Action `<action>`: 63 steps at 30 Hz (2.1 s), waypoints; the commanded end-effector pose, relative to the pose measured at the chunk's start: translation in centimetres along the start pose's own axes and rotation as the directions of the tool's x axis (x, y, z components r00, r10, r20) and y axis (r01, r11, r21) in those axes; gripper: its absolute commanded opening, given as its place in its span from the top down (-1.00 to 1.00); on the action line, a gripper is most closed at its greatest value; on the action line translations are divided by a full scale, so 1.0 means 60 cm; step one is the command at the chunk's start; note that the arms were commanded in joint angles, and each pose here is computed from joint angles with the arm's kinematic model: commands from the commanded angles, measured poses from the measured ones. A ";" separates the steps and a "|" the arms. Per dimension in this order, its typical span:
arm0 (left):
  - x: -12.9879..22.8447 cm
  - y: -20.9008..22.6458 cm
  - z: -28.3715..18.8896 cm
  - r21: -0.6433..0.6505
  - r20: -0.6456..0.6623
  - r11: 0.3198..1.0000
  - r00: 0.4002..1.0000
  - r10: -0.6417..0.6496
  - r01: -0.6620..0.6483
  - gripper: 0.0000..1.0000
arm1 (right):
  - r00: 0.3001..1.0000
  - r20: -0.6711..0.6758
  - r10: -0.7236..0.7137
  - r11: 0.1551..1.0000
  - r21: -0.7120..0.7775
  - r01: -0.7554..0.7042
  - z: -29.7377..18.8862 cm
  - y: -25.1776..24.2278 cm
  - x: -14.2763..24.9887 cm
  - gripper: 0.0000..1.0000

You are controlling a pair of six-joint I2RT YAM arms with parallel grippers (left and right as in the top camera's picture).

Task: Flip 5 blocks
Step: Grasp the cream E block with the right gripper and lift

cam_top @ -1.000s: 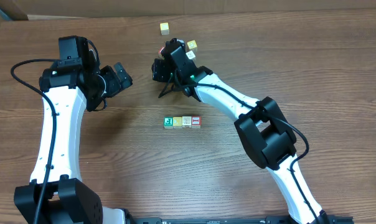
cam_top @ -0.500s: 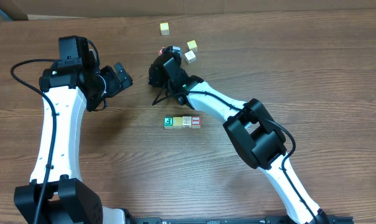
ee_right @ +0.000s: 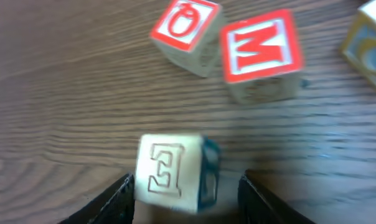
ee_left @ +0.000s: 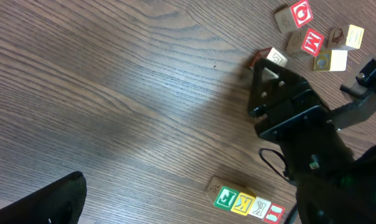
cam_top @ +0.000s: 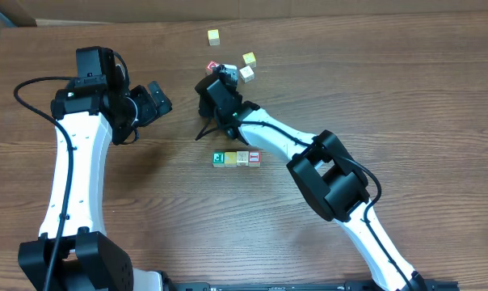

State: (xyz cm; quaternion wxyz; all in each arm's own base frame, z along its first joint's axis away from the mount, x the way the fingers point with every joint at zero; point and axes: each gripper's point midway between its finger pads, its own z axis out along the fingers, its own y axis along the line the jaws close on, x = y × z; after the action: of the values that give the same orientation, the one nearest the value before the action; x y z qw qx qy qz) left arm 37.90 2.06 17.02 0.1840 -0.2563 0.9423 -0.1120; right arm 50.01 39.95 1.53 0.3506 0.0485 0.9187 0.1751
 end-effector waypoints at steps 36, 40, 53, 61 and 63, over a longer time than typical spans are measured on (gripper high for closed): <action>-0.001 -0.007 -0.001 0.008 0.003 1.000 1.000 0.020 -0.020 -0.99 | 0.903 0.010 -0.430 0.903 0.000 0.430 0.021 -0.023 -0.010 -0.22; -0.001 -0.007 -0.001 0.008 0.002 1.000 1.000 0.020 -0.020 -0.99 | 0.883 0.012 -0.470 0.883 0.001 0.470 0.026 -0.025 -0.008 -0.03; -0.001 -0.007 -0.001 0.008 0.002 1.000 1.000 0.020 -0.020 -0.99 | 0.883 0.118 -0.454 0.887 -0.032 0.460 -0.182 0.055 -0.150 0.68; -0.001 -0.007 -0.001 0.008 0.002 1.000 1.000 0.020 -0.020 -1.00 | 0.935 -0.009 -0.355 0.935 -0.005 0.355 -0.411 0.010 -0.178 0.76; -0.001 -0.007 -0.001 0.008 0.003 1.000 1.000 0.020 -0.020 -0.99 | 0.937 -0.079 -0.342 0.940 -0.002 0.342 -0.463 -0.012 -0.160 0.76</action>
State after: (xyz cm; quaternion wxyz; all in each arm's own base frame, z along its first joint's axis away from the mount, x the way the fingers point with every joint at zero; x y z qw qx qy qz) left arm 37.90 2.05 17.02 0.1839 -0.2563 0.9423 -0.1122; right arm 40.93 30.44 24.38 0.3506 -0.1468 0.9209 0.0863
